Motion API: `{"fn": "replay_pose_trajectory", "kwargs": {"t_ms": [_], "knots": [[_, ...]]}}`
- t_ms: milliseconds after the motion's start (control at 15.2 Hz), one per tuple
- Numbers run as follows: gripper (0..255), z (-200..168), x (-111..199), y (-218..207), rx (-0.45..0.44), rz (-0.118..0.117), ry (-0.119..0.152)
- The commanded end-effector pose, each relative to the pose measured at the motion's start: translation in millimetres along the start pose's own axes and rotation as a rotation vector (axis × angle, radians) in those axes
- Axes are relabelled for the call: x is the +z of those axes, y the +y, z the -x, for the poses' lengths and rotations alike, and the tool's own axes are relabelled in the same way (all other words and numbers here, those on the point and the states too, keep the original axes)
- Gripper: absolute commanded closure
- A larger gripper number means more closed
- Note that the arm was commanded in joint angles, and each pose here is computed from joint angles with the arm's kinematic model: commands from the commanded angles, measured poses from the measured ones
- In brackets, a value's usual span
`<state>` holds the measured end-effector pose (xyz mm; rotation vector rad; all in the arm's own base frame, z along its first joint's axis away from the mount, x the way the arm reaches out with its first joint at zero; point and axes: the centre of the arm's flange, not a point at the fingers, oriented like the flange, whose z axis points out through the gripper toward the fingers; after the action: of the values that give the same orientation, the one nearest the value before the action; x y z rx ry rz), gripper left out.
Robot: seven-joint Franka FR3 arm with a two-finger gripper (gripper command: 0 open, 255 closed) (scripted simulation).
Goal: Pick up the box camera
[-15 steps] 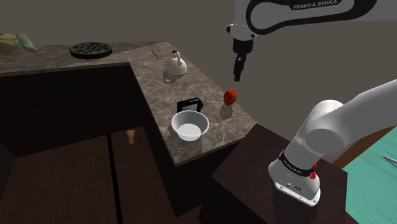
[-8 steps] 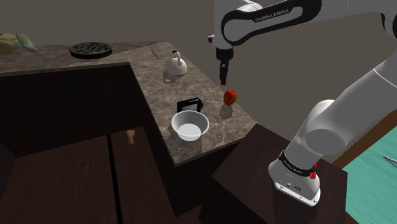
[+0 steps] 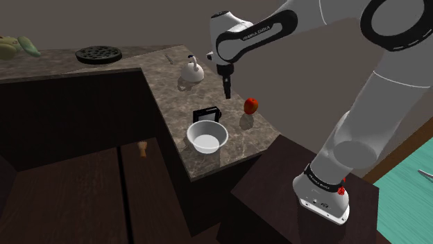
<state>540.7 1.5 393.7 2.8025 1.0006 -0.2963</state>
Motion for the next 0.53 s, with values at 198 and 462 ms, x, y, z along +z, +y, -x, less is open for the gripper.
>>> {"fn": "replay_pose_trajectory", "kwargs": {"t_ms": [198,462], "knots": [[0,-58.2,36.7,17.1,-0.117,0.0,-0.025],[0,-103.6,66.6,27.2,-0.21,0.0,-0.046]]}}
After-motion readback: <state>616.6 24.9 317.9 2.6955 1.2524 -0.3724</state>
